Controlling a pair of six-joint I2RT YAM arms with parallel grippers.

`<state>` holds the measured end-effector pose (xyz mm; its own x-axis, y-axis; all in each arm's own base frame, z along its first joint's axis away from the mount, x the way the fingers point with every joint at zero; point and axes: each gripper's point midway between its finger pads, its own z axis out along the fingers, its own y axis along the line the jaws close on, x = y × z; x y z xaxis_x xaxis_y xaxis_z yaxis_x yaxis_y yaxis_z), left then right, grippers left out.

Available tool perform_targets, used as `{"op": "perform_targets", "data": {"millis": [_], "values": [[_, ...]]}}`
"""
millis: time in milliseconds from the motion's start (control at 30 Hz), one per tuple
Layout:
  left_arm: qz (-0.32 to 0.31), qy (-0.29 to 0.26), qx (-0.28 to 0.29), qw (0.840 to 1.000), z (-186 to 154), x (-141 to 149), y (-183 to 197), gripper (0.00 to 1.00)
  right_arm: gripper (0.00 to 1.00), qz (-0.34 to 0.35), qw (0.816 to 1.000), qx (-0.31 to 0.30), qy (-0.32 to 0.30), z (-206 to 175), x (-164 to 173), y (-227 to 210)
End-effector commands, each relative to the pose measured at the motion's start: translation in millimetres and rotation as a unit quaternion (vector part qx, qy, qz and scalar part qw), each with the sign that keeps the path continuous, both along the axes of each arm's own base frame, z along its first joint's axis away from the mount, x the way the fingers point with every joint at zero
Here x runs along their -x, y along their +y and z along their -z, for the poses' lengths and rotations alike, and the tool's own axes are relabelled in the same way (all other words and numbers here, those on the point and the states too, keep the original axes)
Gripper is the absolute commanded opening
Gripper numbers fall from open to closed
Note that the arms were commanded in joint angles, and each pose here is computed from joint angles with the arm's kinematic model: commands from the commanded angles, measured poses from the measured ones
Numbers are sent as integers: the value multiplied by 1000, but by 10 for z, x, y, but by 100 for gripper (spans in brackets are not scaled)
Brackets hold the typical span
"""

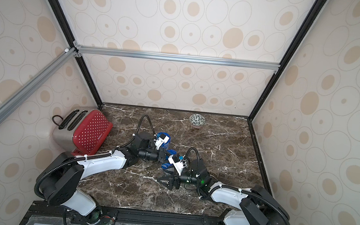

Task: Take out toiletry kits
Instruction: Unfasten the latch on the container, then open the lid of the container.

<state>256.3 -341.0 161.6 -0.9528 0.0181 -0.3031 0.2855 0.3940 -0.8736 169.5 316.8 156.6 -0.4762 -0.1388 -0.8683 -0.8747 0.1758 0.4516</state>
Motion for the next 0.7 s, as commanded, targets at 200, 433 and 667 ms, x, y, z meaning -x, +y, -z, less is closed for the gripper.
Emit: {"op": "perform_targets", "data": {"millis": [200, 433, 667], "values": [[-11, 23, -76, 997, -118, 50, 166, 28, 85, -67, 997, 32, -34, -266, 246, -48], [-9, -17, -70, 997, -592, -25, 183, 41, 85, -57, 997, 38, -45, -407, 253, -110], [-94, -96, -134, 982, -1135, -194, 820, 59, 86, 49, 991, 106, -60, -562, -67, -277]]}}
